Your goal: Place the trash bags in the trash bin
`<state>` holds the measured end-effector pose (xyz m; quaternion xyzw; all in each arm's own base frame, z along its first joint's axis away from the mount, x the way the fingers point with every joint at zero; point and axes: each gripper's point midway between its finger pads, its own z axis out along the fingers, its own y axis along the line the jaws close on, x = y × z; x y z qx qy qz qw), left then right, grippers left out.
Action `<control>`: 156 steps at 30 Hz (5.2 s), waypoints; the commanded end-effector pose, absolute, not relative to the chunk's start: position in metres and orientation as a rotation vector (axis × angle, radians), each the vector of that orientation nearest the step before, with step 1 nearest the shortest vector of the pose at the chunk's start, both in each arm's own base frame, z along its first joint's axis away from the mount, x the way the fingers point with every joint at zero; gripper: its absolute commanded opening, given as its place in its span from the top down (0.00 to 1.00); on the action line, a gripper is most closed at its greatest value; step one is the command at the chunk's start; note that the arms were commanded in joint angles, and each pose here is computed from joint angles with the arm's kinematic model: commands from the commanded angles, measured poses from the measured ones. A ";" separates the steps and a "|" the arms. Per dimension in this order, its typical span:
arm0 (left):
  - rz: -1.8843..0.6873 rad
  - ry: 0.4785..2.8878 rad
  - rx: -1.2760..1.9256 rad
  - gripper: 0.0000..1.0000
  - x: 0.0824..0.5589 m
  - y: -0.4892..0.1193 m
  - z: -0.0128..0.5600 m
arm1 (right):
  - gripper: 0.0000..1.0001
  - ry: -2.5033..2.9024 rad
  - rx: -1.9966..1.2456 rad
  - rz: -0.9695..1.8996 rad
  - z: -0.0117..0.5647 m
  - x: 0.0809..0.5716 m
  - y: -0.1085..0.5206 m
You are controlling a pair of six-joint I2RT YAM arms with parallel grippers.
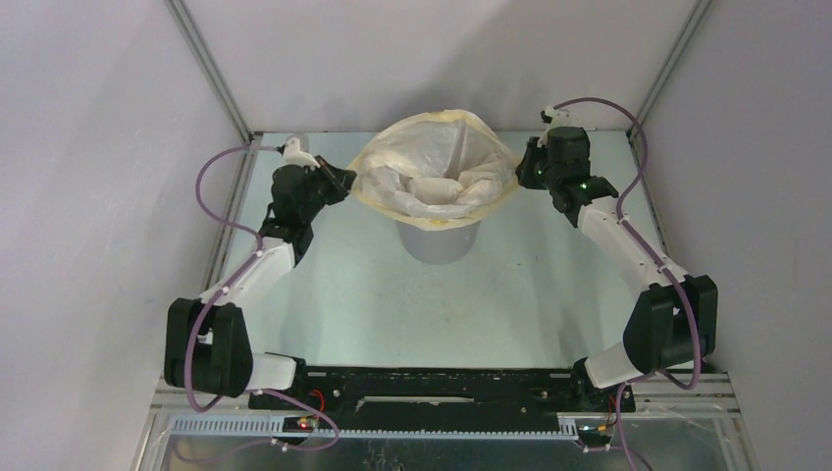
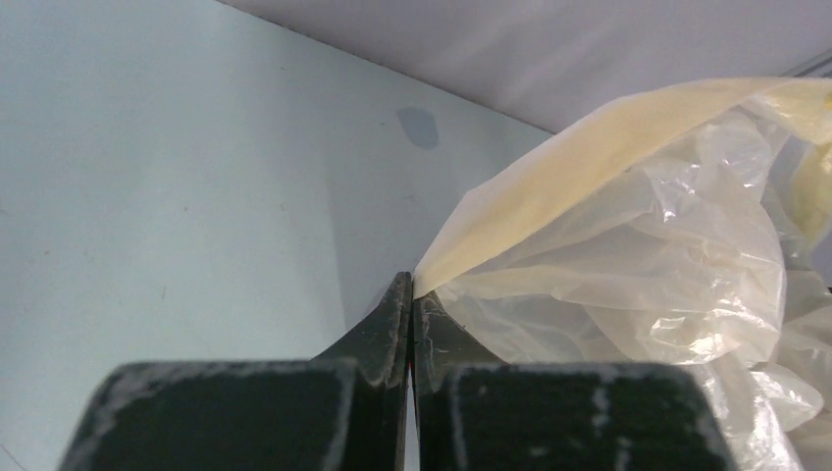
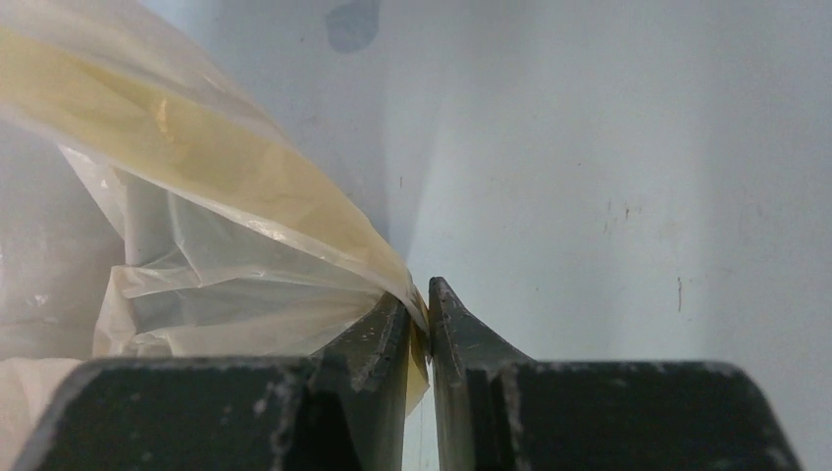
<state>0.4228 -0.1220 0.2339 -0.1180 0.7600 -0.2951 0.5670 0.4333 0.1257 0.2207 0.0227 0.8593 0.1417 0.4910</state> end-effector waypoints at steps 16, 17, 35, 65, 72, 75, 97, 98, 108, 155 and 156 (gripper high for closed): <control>-1.040 1.755 -0.152 0.56 0.447 -0.160 0.258 | 0.76 1.927 -0.200 0.628 0.263 0.430 0.170; -1.083 1.762 -0.132 0.56 0.450 -0.167 0.260 | 0.76 1.928 -0.212 0.663 0.262 0.429 0.175; -1.576 1.819 0.119 0.55 0.396 -0.234 0.253 | 0.78 1.974 -0.431 0.747 0.252 0.356 0.240; -0.842 1.936 -0.295 0.99 0.362 -0.135 0.234 | 0.31 1.664 -0.615 0.669 0.365 0.318 0.235; -0.782 1.945 -0.323 1.00 0.356 -0.121 0.228 | 0.38 1.684 -0.715 0.607 0.361 0.343 0.261; -0.774 1.943 -0.328 1.00 0.357 -0.119 0.227 | 0.56 1.705 -0.715 0.584 0.358 0.355 0.265; -0.804 2.068 -0.313 1.00 0.362 -0.129 0.189 | 1.00 2.030 -0.496 0.700 0.267 0.441 0.245; -0.805 2.076 -0.313 1.00 0.362 -0.129 0.186 | 1.00 2.054 -0.494 0.699 0.258 0.443 0.246; -0.807 2.100 -0.334 1.00 0.358 -0.130 0.168 | 1.00 2.149 -0.397 0.773 0.206 0.443 0.241; -1.046 2.058 -0.338 0.38 0.235 -0.140 0.204 | 0.37 2.124 -0.166 0.929 0.238 0.256 0.191; -1.055 2.065 -0.334 0.38 0.234 -0.142 0.203 | 0.37 2.127 -0.168 0.929 0.237 0.256 0.193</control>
